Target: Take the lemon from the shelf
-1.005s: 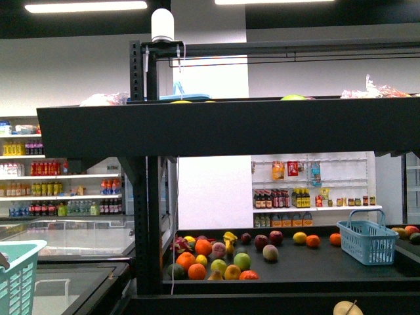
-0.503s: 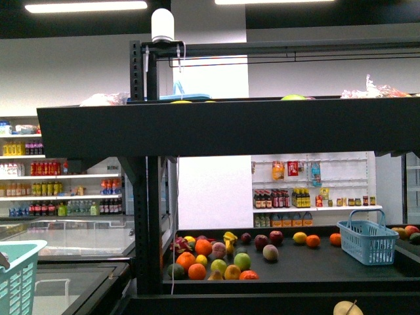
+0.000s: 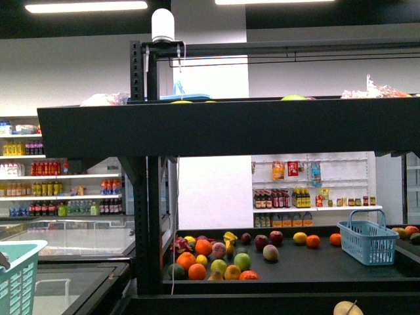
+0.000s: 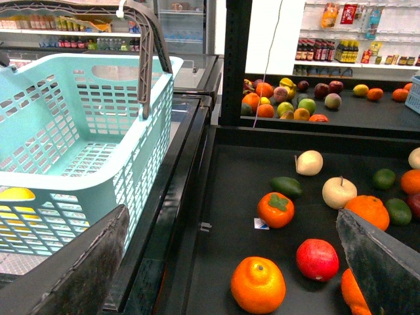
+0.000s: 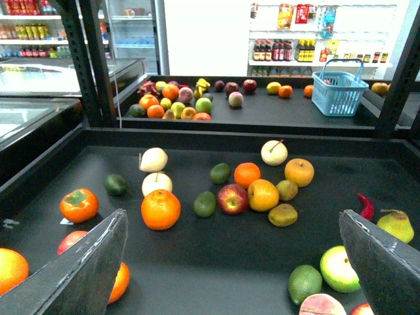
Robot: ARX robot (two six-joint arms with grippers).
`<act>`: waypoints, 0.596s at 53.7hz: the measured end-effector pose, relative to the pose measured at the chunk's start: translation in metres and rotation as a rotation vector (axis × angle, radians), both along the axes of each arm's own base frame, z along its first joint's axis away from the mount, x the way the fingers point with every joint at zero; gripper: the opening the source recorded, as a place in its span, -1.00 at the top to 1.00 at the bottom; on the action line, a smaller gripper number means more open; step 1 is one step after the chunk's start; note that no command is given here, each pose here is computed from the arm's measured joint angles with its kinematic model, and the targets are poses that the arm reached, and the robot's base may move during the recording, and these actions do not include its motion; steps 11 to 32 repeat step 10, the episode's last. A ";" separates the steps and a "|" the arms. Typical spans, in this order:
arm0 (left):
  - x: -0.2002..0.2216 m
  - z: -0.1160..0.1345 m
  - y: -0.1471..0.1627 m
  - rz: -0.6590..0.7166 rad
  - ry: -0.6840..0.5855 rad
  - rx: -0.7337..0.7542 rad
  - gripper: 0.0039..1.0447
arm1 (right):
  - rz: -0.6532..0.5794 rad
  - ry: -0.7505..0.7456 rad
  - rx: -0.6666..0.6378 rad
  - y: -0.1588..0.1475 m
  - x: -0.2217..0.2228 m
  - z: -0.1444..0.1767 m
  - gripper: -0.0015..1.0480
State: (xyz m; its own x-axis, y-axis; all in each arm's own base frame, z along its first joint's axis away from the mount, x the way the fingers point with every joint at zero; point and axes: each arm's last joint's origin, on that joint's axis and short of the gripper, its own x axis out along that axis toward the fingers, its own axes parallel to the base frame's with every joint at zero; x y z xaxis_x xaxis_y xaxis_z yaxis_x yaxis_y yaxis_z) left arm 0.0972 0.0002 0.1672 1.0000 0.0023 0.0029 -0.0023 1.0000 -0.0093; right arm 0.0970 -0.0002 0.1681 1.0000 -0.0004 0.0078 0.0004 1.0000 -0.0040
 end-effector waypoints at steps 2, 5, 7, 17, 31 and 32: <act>0.000 0.000 0.000 0.000 0.000 0.000 -0.86 | 0.000 0.000 0.000 0.000 0.000 0.000 -0.85; 0.000 0.000 0.000 0.000 0.000 0.000 -0.86 | 0.000 0.000 0.000 0.000 0.000 0.000 -0.85; 0.000 0.000 0.000 0.000 0.000 0.000 -0.86 | 0.000 0.000 0.000 0.000 0.000 0.000 -0.85; 0.000 0.000 0.000 0.000 0.000 0.000 -0.86 | 0.000 0.000 0.000 0.000 0.000 0.000 -0.85; 0.000 0.000 0.000 0.000 0.000 0.000 -0.86 | 0.000 0.000 0.000 0.000 0.000 0.000 -0.85; 0.000 0.000 0.000 0.000 0.000 0.000 -0.86 | 0.000 0.000 0.000 0.000 0.000 0.000 -0.85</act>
